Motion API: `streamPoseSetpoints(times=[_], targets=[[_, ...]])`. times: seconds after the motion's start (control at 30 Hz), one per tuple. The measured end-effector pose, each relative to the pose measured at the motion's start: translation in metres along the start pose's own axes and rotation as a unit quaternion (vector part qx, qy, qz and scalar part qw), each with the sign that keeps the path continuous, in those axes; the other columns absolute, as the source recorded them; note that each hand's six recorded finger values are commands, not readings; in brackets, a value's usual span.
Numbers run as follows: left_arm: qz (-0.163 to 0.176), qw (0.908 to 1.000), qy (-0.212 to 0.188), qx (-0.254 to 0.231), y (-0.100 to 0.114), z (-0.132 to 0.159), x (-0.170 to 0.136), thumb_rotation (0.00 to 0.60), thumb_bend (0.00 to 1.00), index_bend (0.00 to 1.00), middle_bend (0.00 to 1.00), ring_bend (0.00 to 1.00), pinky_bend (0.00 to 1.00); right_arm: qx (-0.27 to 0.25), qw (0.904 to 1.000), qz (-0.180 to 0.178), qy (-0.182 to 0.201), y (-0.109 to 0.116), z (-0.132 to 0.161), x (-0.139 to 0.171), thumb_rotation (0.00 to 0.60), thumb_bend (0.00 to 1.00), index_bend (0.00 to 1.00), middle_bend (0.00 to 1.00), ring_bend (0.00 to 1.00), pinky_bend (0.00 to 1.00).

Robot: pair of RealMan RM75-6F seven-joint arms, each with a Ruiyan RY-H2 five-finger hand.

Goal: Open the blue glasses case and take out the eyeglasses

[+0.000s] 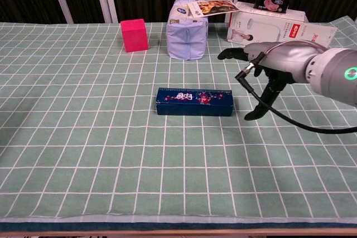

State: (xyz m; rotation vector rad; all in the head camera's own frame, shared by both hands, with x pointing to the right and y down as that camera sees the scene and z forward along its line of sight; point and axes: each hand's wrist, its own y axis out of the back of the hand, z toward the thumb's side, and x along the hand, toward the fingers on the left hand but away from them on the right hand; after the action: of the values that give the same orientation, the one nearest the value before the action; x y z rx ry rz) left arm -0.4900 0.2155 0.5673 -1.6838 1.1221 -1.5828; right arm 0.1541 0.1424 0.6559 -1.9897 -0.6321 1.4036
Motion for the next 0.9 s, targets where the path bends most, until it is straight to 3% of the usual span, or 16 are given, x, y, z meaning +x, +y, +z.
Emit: streamPoseSetpoints(times=[0.43,0.9], targets=[[-0.005,1.0000,0.003,-0.008,-0.001,0.000,0.001,0.600,0.00,0.00,0.00,0.00,0.00,0.017,0.9997,0.017,0.000,-0.008,0.025,-0.030,0.600,0.25,0.09,0.00,0.00,0.24],[-0.006,0.9998,0.004,-0.018,0.001,-0.001,0.001,0.600,0.00,0.00,0.00,0.00,0.00,0.032,0.9989,0.033,-0.008,-0.014,0.043,-0.049,0.600,0.28,0.15,0.00,0.00,0.24]])
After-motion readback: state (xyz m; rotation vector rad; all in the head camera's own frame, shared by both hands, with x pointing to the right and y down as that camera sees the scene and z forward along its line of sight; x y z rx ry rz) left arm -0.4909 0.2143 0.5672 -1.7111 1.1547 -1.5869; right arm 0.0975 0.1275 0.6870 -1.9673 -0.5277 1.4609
